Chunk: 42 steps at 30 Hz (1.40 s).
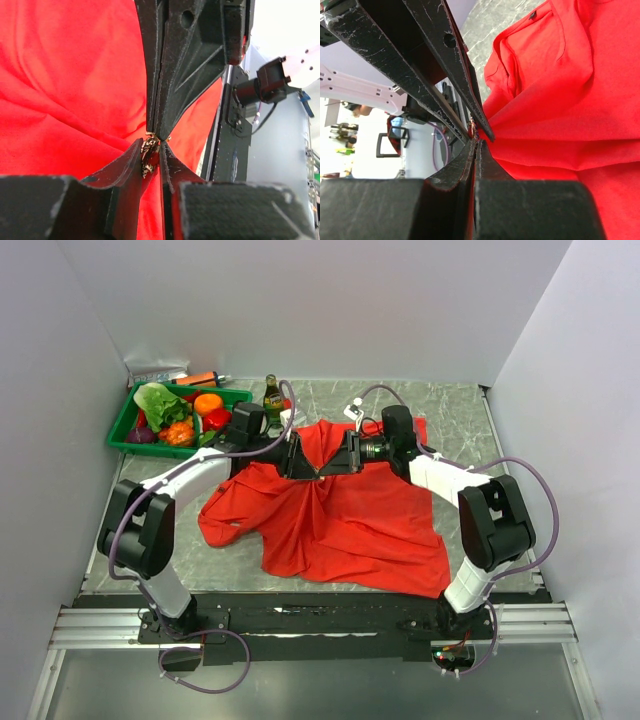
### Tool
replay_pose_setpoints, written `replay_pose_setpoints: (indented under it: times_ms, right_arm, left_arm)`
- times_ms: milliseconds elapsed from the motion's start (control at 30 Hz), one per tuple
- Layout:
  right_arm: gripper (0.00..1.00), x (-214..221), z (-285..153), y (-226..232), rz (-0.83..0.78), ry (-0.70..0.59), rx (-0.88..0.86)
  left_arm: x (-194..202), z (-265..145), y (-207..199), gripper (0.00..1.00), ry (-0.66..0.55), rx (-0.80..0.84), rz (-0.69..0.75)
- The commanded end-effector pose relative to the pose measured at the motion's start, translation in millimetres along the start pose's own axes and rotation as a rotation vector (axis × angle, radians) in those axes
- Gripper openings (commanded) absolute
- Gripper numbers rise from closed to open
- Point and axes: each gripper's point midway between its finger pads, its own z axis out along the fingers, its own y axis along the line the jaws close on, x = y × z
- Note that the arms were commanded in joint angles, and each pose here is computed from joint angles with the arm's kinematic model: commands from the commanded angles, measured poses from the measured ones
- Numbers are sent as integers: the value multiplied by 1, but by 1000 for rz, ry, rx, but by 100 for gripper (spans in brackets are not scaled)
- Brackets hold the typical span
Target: Remove the brooch from the garment
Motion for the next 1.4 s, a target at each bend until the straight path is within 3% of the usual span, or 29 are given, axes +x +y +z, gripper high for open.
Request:
replay_pose_setpoints:
  times_ms: [0, 333, 533, 600, 900, 1033, 1367]
  right_arm:
    - [0, -9, 3, 30, -60, 29, -94]
    - [0, -6, 5, 29, -69, 45, -91]
    - [0, -3, 6, 28, -71, 52, -81]
    - [0, -3, 6, 27, -70, 51, -79]
    - [0, -3, 5, 29, -78, 53, -78]
    - [0, -6, 4, 28, -100, 42, -51]
    - [0, -43, 18, 16, -240, -236, 220]
  left_arm:
    - [-29, -3, 19, 21, -104, -139, 77]
    - [-36, -9, 30, 22, -158, -149, -93]
    - [-42, -15, 16, 27, -169, 49, -216]
    - [-43, -16, 6, 30, -164, 125, -203]
    - [-38, -26, -7, 41, -127, 155, -176]
    - [-34, -33, -4, 44, -110, 115, -152]
    - [-41, -61, 34, 45, -175, -191, -187]
